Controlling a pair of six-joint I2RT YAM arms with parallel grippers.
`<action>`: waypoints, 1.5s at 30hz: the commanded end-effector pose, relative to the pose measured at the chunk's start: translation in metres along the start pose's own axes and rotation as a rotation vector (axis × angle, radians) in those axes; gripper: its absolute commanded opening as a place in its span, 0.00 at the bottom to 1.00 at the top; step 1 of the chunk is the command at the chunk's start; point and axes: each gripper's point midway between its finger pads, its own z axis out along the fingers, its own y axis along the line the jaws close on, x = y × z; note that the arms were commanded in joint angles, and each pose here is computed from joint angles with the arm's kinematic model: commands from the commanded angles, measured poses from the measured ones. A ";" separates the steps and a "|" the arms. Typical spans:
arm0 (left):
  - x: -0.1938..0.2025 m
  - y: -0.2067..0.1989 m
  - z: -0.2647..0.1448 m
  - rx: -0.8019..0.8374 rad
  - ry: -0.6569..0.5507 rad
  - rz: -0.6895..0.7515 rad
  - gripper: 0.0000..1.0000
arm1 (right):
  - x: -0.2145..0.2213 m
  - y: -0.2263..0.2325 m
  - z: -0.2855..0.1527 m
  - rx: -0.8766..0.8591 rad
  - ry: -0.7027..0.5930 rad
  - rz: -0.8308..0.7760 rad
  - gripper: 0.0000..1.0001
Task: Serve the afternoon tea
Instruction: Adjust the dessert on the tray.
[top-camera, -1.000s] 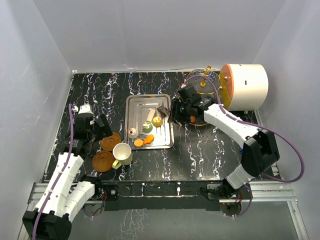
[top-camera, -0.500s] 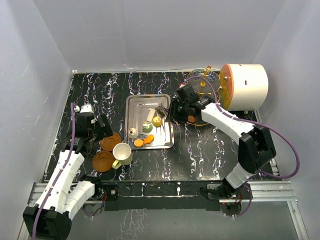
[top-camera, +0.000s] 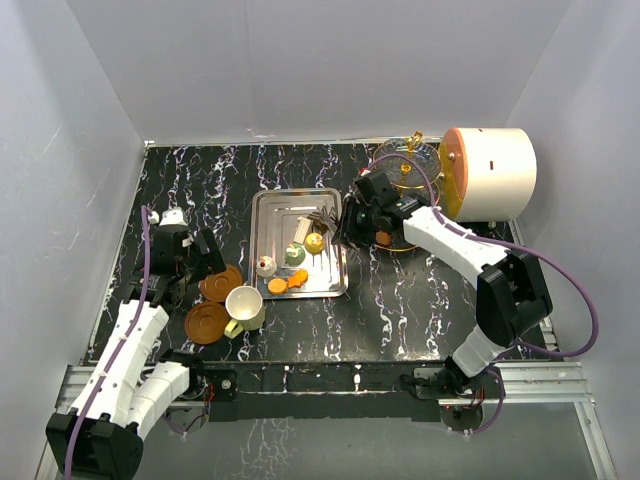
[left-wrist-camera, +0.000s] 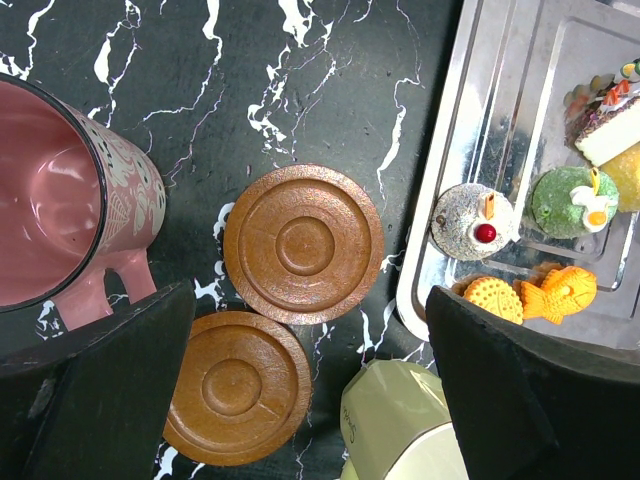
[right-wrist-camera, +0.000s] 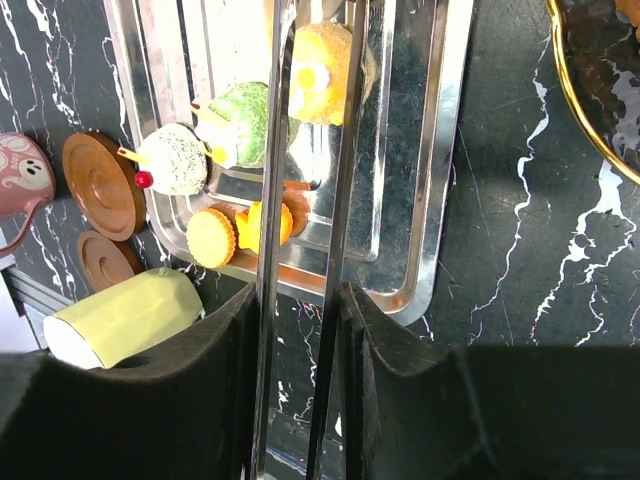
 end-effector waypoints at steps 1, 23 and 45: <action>-0.005 0.001 -0.003 -0.008 -0.016 0.010 0.99 | -0.018 0.017 -0.006 -0.049 -0.051 -0.040 0.20; -0.004 0.002 -0.003 -0.011 -0.016 0.009 0.99 | -0.021 -0.001 -0.001 0.251 -0.060 -0.430 0.16; -0.004 0.003 -0.003 -0.016 -0.013 0.007 0.99 | 0.040 -0.014 -0.009 0.263 0.128 -0.497 0.19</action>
